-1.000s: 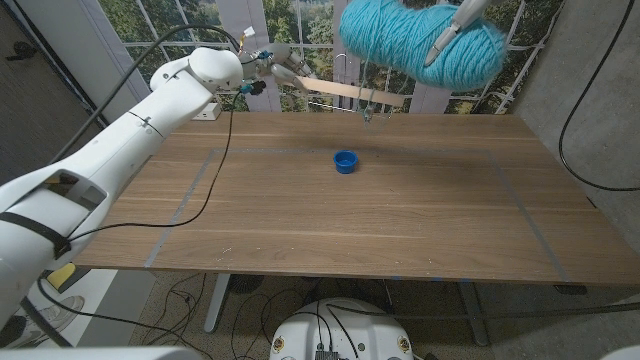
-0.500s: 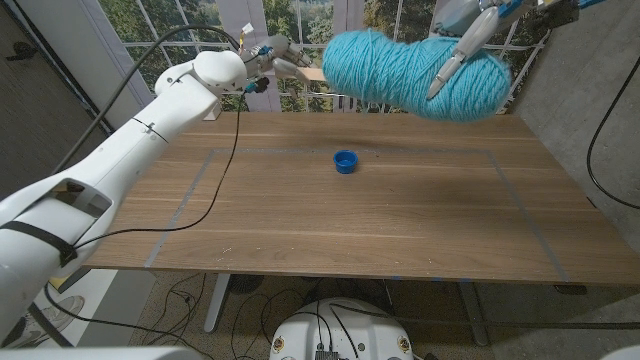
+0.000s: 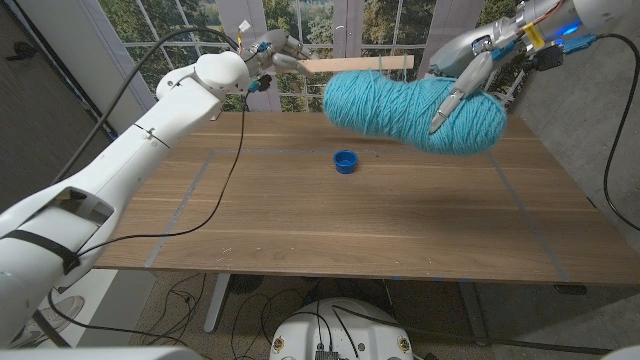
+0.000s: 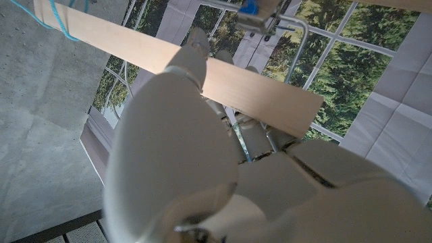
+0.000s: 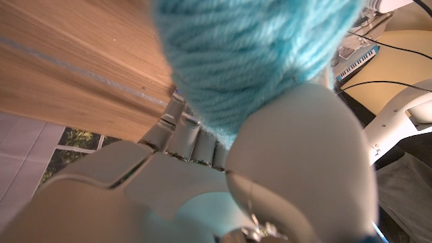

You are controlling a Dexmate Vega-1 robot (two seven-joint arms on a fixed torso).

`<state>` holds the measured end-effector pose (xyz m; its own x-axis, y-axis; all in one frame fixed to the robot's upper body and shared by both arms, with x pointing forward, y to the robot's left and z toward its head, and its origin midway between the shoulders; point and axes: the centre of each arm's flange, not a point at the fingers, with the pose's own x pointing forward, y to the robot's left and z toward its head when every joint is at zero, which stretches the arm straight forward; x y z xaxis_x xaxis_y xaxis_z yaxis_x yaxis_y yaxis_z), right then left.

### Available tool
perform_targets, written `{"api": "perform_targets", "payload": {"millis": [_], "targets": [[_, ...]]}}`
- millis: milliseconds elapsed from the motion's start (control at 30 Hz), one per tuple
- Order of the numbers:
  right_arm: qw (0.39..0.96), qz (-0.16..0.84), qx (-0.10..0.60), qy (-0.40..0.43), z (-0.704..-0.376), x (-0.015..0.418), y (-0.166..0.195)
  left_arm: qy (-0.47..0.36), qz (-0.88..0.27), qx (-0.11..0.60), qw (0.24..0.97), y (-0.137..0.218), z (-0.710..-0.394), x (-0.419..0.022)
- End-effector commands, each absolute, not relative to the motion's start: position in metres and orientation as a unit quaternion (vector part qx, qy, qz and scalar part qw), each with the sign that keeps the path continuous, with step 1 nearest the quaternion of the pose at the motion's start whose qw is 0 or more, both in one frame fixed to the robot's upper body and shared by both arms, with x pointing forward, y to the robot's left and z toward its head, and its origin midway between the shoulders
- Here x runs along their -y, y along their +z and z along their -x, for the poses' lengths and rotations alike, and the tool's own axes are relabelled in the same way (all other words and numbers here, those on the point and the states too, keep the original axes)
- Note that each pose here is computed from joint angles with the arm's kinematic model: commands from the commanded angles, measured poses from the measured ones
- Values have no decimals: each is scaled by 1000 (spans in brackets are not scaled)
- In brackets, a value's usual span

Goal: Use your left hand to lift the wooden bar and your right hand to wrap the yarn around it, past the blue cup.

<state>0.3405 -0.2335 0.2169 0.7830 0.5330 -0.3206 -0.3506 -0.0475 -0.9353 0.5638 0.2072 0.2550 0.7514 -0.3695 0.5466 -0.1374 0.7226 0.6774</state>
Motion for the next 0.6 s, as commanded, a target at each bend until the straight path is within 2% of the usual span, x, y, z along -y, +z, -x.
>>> {"api": "perform_targets", "payload": {"millis": [33,600], "targets": [[692,620,87,360,-386,238,185,-71,-333,361,868,255,-556,-201],[700,587,63,401,-476,226,165,-97,-310,364,873,259,-557,-201]]}}
